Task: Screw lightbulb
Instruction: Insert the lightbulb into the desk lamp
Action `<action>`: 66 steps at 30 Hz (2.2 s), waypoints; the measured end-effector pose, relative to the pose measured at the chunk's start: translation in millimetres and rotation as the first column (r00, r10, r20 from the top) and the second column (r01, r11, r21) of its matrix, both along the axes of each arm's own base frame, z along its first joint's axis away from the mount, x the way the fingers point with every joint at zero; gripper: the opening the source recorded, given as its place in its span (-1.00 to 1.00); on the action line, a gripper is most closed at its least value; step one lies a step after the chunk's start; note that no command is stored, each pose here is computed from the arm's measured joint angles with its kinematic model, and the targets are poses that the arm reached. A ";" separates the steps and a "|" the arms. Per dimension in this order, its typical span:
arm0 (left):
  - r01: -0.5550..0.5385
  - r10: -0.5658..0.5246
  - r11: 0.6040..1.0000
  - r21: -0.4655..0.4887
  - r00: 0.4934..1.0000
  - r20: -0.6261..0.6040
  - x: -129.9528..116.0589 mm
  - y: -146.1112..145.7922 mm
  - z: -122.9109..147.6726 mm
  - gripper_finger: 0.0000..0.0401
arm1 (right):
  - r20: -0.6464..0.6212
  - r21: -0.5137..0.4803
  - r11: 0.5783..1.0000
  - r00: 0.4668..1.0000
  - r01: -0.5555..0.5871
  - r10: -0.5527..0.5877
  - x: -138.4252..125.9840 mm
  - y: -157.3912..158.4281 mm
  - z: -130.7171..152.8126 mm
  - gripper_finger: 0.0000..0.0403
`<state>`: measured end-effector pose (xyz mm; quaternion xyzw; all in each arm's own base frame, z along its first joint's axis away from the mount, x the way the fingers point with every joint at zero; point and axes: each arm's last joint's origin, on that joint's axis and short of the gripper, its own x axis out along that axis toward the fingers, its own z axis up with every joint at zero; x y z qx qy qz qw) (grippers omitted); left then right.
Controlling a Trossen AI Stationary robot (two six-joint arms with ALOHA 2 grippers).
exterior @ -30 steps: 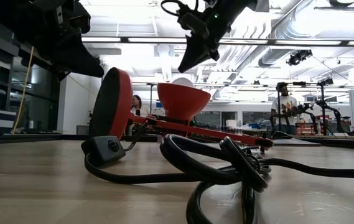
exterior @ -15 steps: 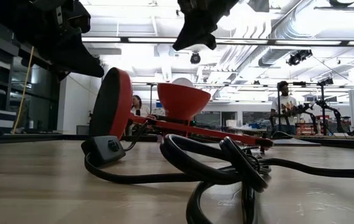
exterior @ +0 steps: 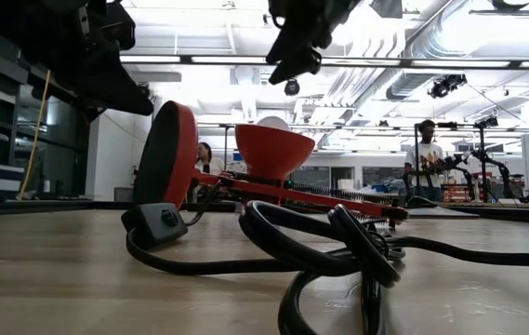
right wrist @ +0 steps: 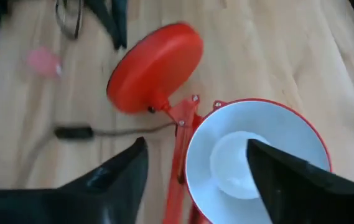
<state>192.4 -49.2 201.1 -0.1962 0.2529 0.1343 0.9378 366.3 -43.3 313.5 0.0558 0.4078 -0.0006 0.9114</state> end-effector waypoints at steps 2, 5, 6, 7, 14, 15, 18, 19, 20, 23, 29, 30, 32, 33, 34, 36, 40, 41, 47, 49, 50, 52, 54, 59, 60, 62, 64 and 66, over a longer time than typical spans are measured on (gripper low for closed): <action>0.014 -0.014 1.000 -0.009 1.000 -0.003 0.0 -0.5 -0.2 -1.00 | -0.023 -0.107 0.992 0.998 -0.063 0.061 0.2 4.0 -2.2 0.40; 0.022 -0.022 1.000 -0.015 1.000 -0.005 0.0 -0.8 -0.2 -1.00 | -0.097 -0.270 0.950 0.986 -0.157 0.135 0.7 9.3 -8.3 0.47; 0.023 -0.023 1.000 -0.015 1.000 -0.005 -0.1 -0.8 -0.3 -1.00 | -0.123 -0.316 0.932 0.981 -0.180 0.148 1.1 10.5 -10.4 0.47; 0.022 -0.022 1.000 -0.015 1.000 -0.005 0.0 -0.8 -0.2 -1.00 | -0.142 -0.352 0.915 0.977 -0.198 0.157 2.8 11.4 -12.9 0.48; 0.022 -0.022 1.000 -0.015 1.000 -0.006 -0.1 -0.7 -0.4 -1.00 | -0.244 -0.403 0.859 0.942 -0.316 0.232 17.4 10.4 -25.5 0.48; 0.022 -0.022 1.000 -0.015 1.000 -0.006 -0.1 -0.7 -0.3 -1.00 | -0.270 -0.405 0.848 0.930 -0.343 0.247 19.8 10.2 -28.4 0.48; 0.022 -0.022 1.000 -0.015 1.000 -0.006 -0.1 -0.7 -0.3 -1.00 | -0.324 -0.430 0.815 0.909 -0.389 0.263 26.0 8.9 -33.5 0.48; 0.022 -0.022 1.000 -0.015 1.000 -0.006 -0.1 -0.7 -0.3 -1.00 | -0.339 -0.441 0.804 0.903 -0.399 0.262 27.5 8.4 -34.8 0.48; 0.022 -0.022 1.000 -0.015 1.000 -0.007 -0.1 -0.7 -0.3 -1.00 | -0.352 -0.456 0.791 0.899 -0.409 0.262 28.4 7.4 -35.4 0.48; 0.022 -0.022 1.000 -0.015 1.000 -0.006 -0.2 -0.7 -0.4 -1.00 | -0.376 -0.480 0.761 0.886 -0.436 0.270 29.2 3.0 -37.0 0.48; 0.022 -0.022 1.000 -0.013 1.000 -0.011 -0.4 -0.6 -0.8 -1.00 | -0.426 -0.454 0.747 0.854 -0.487 0.298 25.9 -3.0 -41.2 0.48; 0.022 -0.022 1.000 -0.013 1.000 -0.012 -0.5 -0.6 -0.8 -1.00 | -0.421 -0.440 0.750 0.851 -0.494 0.313 25.8 -2.7 -41.4 0.48; 0.022 -0.022 1.000 -0.009 0.999 -0.023 -1.1 -0.4 -1.7 -1.00 | -0.417 -0.427 0.750 0.846 -0.505 0.332 26.9 -1.8 -42.9 0.48; 0.022 -0.022 1.000 -0.009 0.999 -0.025 -1.2 -0.4 -1.8 -1.00 | -0.422 -0.429 0.746 0.843 -0.509 0.333 27.2 -1.8 -43.8 0.48; 0.022 -0.022 1.000 -0.008 0.999 -0.028 -1.4 -0.3 -2.1 -1.00 | -0.426 -0.430 0.741 0.840 -0.515 0.337 27.9 -1.9 -45.1 0.48; 0.022 -0.022 1.000 -0.007 0.999 -0.031 -1.5 -0.3 -2.3 -1.00 | -0.419 -0.439 0.735 0.841 -0.517 0.342 30.5 -1.9 -46.5 0.48; 0.022 -0.022 1.000 -0.008 0.999 -0.031 -1.5 -0.3 -2.2 -1.00 | -0.436 -0.437 0.723 0.829 -0.535 0.351 33.1 -2.7 -52.3 0.48; 0.021 -0.021 1.000 -0.008 0.999 -0.031 -1.5 -0.3 -2.4 -1.00 | -0.448 -0.435 0.718 0.822 -0.544 0.351 34.0 -2.9 -55.3 0.48; 0.016 -0.017 1.000 -0.014 0.999 -0.031 -1.6 -0.2 -2.4 -1.00 | -0.445 -0.446 0.713 0.825 -0.541 0.348 36.4 -3.2 -57.3 0.48; 0.016 -0.017 1.000 -0.014 0.999 -0.031 -1.5 -0.2 -2.4 -1.00 | -0.441 -0.456 0.716 0.833 -0.529 0.334 37.0 -4.0 -56.9 0.48; 0.016 -0.017 1.000 -0.014 0.999 -0.030 -1.5 -0.2 -2.4 -1.00 | -0.439 -0.455 0.724 0.838 -0.519 0.324 36.8 -5.6 -56.9 0.48; 0.015 -0.016 1.000 -0.016 0.999 -0.029 -1.5 -0.2 -2.3 -1.00 | -0.432 -0.450 0.745 0.850 -0.493 0.302 36.2 -9.2 -56.8 0.47; 0.010 -0.010 1.000 -0.025 1.000 -0.028 -1.5 -0.2 -2.3 -1.00 | -0.434 -0.451 0.760 0.859 -0.469 0.272 35.3 -12.1 -56.9 0.45; 0.002 -0.003 0.999 -0.035 1.000 -0.027 -1.6 -0.2 -2.4 -1.00 | -0.410 -0.430 0.794 0.877 -0.429 0.251 34.8 -14.2 -56.1 0.35; 0.002 -0.003 0.999 -0.035 1.000 -0.027 -1.5 -0.2 -2.4 -1.00 | -0.406 -0.423 0.799 0.878 -0.427 0.254 34.8 -13.9 -56.1 0.33; 0.002 -0.003 0.999 -0.035 1.000 -0.029 -1.7 -0.2 -2.6 -1.00 | -0.410 -0.421 0.802 0.878 -0.424 0.249 34.5 -12.8 -56.3 0.30; 0.002 -0.003 0.999 -0.035 1.000 -0.028 -1.6 -0.2 -2.5 -1.00 | -0.422 -0.420 0.804 0.875 -0.421 0.238 33.2 -12.9 -56.6 0.29; 0.002 -0.003 0.999 -0.034 1.000 -0.029 -1.7 -0.1 -2.6 -1.00 | -0.439 -0.417 0.804 0.868 -0.424 0.230 29.2 -12.5 -54.0 0.29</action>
